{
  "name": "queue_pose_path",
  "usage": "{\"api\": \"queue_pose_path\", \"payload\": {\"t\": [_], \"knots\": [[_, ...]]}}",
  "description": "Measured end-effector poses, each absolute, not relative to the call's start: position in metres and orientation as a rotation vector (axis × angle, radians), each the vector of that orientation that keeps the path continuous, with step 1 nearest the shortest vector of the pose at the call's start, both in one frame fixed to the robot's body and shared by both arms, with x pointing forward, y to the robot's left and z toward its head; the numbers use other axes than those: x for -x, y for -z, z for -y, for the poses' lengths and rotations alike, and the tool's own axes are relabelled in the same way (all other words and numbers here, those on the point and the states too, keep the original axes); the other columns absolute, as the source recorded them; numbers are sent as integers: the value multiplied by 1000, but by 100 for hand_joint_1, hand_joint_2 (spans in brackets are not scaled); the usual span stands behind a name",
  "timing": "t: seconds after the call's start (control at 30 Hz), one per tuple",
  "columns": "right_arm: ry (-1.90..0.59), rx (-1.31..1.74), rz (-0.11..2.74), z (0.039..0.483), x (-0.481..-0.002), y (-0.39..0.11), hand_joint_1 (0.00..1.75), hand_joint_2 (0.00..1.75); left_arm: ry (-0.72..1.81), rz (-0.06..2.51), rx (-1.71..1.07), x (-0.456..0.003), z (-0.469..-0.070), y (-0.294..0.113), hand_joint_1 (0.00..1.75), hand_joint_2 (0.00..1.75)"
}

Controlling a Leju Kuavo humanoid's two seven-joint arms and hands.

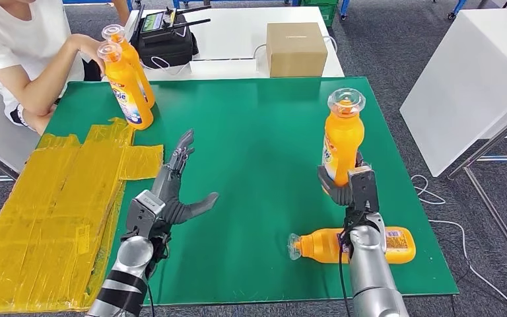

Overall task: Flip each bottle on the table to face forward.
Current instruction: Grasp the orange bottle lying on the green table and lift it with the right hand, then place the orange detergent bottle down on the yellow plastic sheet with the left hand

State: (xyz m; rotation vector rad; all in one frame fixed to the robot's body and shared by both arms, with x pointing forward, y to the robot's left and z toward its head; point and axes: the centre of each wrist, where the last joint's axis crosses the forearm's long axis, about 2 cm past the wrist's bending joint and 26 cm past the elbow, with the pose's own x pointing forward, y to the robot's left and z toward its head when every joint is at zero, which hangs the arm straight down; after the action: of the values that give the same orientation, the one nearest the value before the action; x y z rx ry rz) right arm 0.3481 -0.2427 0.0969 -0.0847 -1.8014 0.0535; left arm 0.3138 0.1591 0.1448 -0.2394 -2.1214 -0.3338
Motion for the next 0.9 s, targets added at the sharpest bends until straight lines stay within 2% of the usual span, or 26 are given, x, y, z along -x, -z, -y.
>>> {"api": "queue_pose_path", "payload": {"t": [0.57, 0.9], "knots": [[-234, -295, 1705, 111, -349, -101, 175, 175, 381, 2099, 412, -336, -124, -166, 0, 175], [-395, -359, 1694, 57, -332, -116, 175, 175, 366, 2080, 451, -339, -120, -165, 0, 175]]}}
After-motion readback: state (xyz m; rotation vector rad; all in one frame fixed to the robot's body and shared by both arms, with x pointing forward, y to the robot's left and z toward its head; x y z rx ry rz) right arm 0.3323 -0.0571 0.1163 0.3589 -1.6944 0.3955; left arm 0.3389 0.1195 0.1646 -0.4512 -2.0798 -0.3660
